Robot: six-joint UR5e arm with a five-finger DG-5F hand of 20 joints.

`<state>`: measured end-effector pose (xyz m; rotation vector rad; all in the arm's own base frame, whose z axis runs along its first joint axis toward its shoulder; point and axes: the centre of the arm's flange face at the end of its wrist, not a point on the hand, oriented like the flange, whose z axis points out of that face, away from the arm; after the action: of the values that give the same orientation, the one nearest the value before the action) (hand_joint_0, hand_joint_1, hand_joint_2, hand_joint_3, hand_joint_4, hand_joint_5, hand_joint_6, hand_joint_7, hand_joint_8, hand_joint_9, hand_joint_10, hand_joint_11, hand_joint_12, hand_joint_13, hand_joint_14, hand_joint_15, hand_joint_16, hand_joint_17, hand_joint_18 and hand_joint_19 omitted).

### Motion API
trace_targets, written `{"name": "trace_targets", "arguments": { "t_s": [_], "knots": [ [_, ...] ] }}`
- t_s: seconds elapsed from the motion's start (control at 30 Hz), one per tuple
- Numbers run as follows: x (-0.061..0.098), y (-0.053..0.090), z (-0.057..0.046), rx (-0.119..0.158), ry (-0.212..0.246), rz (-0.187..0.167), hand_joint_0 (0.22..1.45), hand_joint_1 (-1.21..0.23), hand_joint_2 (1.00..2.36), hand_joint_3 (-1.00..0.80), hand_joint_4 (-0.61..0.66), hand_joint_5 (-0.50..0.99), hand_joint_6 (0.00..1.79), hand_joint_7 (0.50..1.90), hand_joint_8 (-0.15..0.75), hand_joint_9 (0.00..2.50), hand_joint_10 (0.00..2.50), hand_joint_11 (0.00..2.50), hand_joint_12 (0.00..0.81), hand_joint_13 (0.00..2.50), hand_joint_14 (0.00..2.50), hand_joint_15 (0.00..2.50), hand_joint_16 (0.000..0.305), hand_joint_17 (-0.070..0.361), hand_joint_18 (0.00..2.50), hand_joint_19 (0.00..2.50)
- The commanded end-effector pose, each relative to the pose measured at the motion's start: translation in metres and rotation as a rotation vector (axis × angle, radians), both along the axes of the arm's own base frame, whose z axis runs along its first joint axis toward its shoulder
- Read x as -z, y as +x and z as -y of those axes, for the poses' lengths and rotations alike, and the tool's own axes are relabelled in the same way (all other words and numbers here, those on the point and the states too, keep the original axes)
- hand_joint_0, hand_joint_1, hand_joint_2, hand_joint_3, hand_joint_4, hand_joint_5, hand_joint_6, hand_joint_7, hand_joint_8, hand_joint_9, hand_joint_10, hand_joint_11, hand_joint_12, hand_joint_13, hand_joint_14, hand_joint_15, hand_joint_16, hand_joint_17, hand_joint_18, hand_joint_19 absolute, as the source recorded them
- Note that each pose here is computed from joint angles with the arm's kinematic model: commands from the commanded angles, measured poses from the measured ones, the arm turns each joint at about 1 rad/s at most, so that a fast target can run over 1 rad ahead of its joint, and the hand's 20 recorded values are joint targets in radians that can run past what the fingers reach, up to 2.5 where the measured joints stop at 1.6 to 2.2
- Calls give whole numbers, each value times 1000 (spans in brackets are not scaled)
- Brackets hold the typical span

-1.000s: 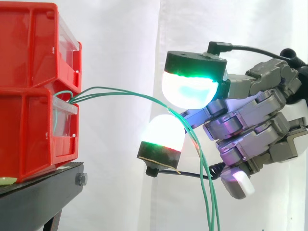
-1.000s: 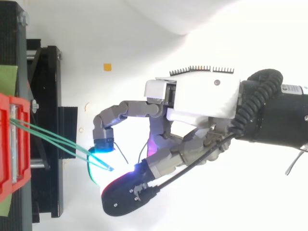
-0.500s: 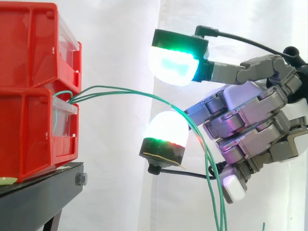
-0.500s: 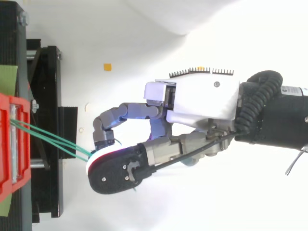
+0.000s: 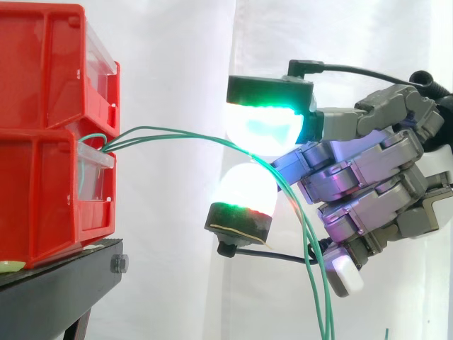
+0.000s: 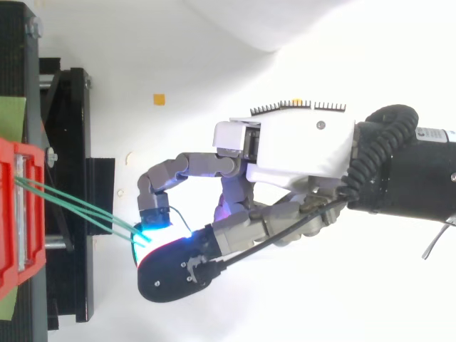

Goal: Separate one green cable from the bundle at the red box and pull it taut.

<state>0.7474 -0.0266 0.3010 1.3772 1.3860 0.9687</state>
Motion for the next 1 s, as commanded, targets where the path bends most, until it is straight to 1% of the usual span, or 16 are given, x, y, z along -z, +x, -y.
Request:
{"name": "trace_targets", "arguments": {
  "t_s": [0.0,0.03,0.1,0.23,0.43,0.53,0.63,0.7,0.77,0.8,0.87,0.97],
  "knots": [
    [0,0,0,1,4,1,746,-645,1013,-366,91,138,503,1311,122,2338,1528,1617,239,1375,2500,942,52,117,1045,410],
    [0,0,1,3,4,1,749,-652,1014,-353,93,138,503,1313,112,2339,1523,1620,239,1374,2500,943,52,118,1036,407],
    [0,0,0,1,10,0,752,-662,1016,-333,89,138,503,1315,121,2345,1508,1618,240,1374,2500,939,52,117,1027,390],
    [0,0,0,3,15,0,755,-673,1018,-307,81,138,503,1318,112,2354,1483,1622,240,1376,2500,940,52,118,1019,385],
    [0,0,0,4,19,1,736,-708,1022,-214,45,140,503,1337,129,2364,1451,1643,242,1383,2500,926,52,118,1038,417],
    [0,0,1,7,30,1,733,-720,1022,-195,34,140,503,1340,130,2368,1447,1630,234,1381,2500,926,52,117,1043,421],
    [-1,1,-1,-1,35,4,729,-733,1023,-178,27,140,503,1348,130,2368,1446,1633,243,1386,2500,929,52,117,1048,433],
    [-1,1,-1,-3,36,4,724,-744,1023,-168,21,140,503,1361,130,2368,1445,1634,235,1385,2500,931,53,119,1056,441],
    [-5,0,-1,-4,37,9,722,-748,1022,-167,23,140,503,1361,139,2369,1444,1636,237,1386,2500,931,53,118,1059,438],
    [-8,0,0,-2,34,11,720,-754,1023,-167,22,140,503,1373,130,2368,1444,1634,245,1389,2500,935,53,118,1063,440],
    [-8,0,-1,0,31,12,716,-765,1023,-162,24,139,503,1388,131,2368,1437,1649,244,1389,2500,957,53,119,1066,454],
    [-11,0,-1,-1,29,4,695,-815,1021,-147,41,140,502,1406,143,2373,1409,1686,249,1402,2500,946,55,124,1100,456]
  ]
}}
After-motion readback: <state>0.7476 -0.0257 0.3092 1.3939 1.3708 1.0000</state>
